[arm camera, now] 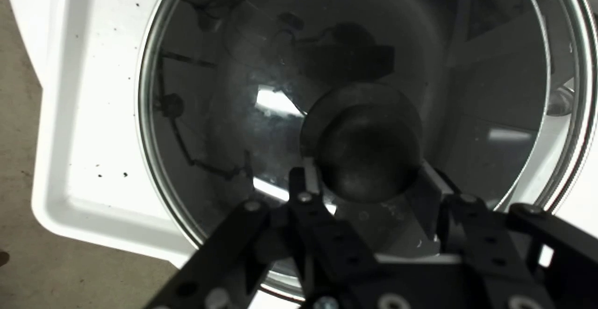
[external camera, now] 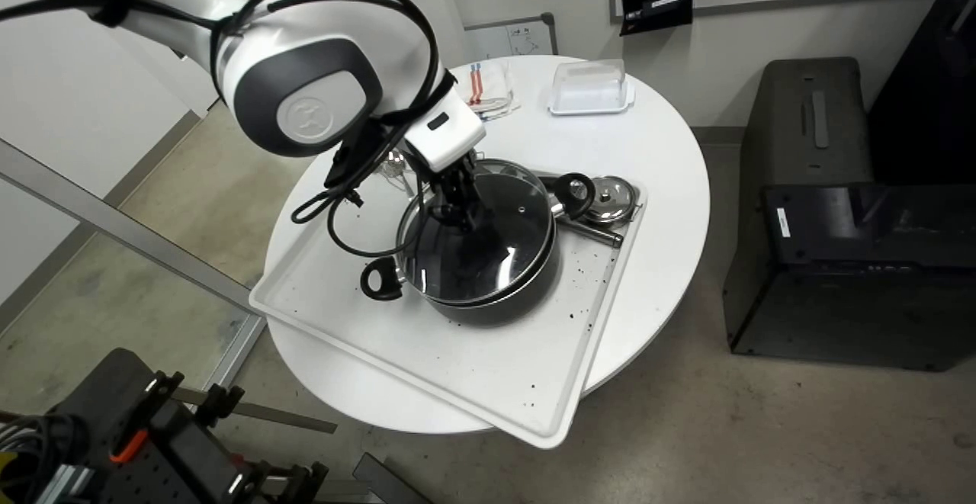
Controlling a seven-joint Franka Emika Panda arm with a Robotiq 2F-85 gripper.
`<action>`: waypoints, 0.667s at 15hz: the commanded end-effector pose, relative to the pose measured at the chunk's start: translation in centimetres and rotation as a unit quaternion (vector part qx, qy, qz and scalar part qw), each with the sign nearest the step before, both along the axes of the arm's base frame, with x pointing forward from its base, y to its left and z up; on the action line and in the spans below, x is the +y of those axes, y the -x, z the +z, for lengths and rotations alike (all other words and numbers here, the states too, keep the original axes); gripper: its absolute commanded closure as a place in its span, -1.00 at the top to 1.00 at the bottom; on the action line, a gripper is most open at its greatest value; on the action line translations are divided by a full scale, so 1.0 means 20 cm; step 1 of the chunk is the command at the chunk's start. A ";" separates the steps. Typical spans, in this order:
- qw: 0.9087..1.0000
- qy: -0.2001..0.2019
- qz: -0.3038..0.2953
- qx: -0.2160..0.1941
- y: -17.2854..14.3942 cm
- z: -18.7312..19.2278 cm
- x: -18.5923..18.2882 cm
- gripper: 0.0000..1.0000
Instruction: Put the lid on the pot
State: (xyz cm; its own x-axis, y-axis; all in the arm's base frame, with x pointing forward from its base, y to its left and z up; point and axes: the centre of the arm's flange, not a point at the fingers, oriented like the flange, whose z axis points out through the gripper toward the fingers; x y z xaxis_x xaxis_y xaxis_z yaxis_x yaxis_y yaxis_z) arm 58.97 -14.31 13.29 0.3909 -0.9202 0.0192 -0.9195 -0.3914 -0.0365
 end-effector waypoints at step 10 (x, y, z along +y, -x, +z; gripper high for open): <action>1.000 -0.006 -0.004 -0.012 -0.03 -0.01 -0.01 -0.54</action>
